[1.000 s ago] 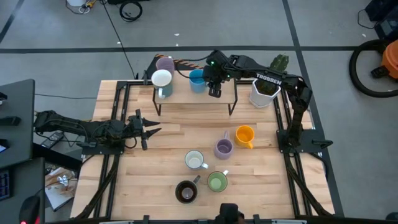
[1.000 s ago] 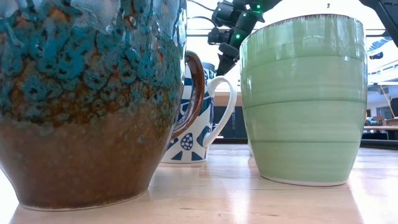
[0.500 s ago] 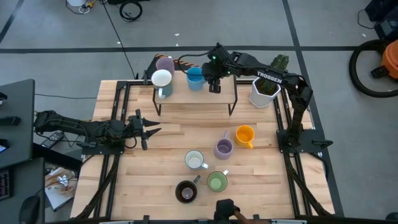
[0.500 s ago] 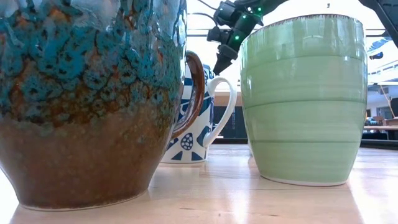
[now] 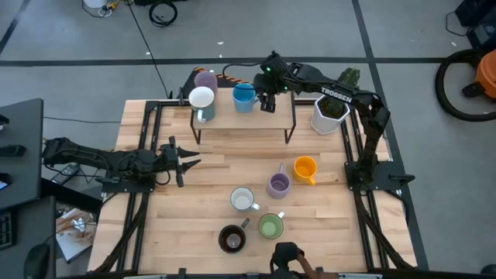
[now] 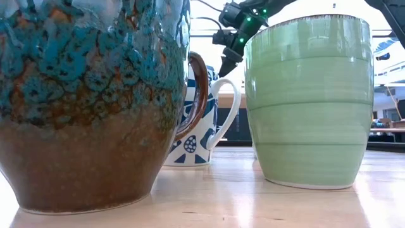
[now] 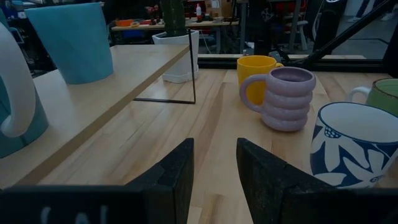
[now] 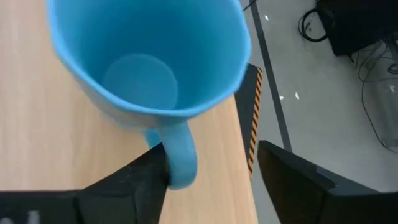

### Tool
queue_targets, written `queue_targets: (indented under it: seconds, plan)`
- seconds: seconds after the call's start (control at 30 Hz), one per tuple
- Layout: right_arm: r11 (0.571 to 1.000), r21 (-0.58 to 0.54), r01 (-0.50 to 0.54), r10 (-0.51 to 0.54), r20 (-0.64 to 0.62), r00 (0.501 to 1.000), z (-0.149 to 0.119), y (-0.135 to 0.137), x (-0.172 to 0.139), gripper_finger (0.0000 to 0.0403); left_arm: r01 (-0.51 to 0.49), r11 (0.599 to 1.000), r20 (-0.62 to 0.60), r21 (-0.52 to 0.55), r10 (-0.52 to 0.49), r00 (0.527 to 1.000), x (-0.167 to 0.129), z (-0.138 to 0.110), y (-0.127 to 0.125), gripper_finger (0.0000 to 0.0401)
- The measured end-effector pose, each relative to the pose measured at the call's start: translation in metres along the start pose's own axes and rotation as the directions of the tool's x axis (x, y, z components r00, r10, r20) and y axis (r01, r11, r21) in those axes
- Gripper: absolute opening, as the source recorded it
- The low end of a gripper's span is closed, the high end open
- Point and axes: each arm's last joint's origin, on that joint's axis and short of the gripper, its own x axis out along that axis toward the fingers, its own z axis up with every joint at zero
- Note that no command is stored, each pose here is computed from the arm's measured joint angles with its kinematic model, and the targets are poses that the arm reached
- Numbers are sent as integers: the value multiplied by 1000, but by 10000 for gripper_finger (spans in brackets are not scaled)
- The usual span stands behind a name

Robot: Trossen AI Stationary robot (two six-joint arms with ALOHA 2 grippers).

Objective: Place coffee mugs
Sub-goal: Put the blue mug on the shelf

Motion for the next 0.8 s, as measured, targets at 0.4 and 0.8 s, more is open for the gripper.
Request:
queue_targets:
  seconds: [0.4,0.8]
  plan:
    - [1000,2,11,-11,35,999,-3,-12,1,295,0,1000,0,1,0,1000,0,0,0,128]
    - [1000,9,-27,26,19,999,4,7,-5,295,0,1000,0,1,0,1000,0,0,0,128]
